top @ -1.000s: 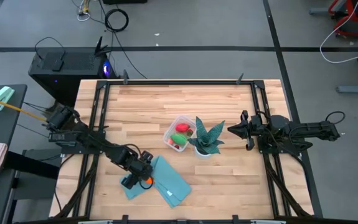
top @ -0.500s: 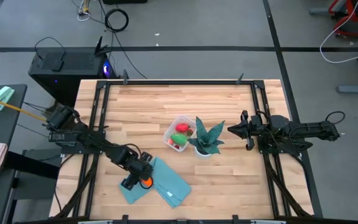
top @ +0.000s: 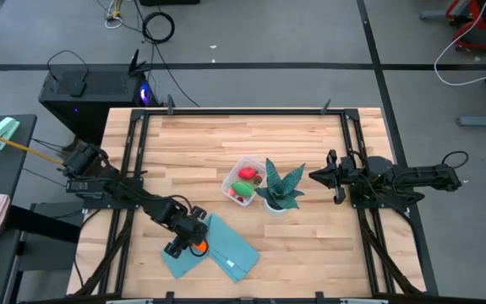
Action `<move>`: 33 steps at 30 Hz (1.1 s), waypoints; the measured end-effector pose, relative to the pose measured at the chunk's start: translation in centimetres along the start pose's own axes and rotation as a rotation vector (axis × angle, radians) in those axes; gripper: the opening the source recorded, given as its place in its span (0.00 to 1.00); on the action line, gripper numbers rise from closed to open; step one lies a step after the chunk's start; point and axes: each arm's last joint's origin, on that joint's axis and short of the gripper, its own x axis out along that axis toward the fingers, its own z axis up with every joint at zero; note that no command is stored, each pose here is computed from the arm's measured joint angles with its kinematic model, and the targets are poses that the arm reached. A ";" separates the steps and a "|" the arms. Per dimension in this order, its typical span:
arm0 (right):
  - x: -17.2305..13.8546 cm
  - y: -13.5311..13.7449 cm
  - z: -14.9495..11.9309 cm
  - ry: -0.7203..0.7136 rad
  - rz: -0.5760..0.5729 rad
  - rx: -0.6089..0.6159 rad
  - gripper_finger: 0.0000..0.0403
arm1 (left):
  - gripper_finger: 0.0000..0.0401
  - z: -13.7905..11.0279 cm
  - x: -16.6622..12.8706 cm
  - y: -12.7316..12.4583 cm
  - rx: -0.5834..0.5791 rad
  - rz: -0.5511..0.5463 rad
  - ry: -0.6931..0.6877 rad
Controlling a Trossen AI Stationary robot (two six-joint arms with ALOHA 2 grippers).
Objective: Pick and placing Produce into tupperware
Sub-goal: Put the carrot into the container
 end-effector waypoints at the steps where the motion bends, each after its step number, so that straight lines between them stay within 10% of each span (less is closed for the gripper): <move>1: 0.0 0.0 0.0 0.000 0.000 0.000 0.06 | 0.49 0.0 -0.1 0.0 0.000 0.000 0.005; 33: 0.0 0.0 0.0 0.000 0.000 0.000 0.06 | 0.48 4.8 -5.8 4.6 0.041 0.058 0.044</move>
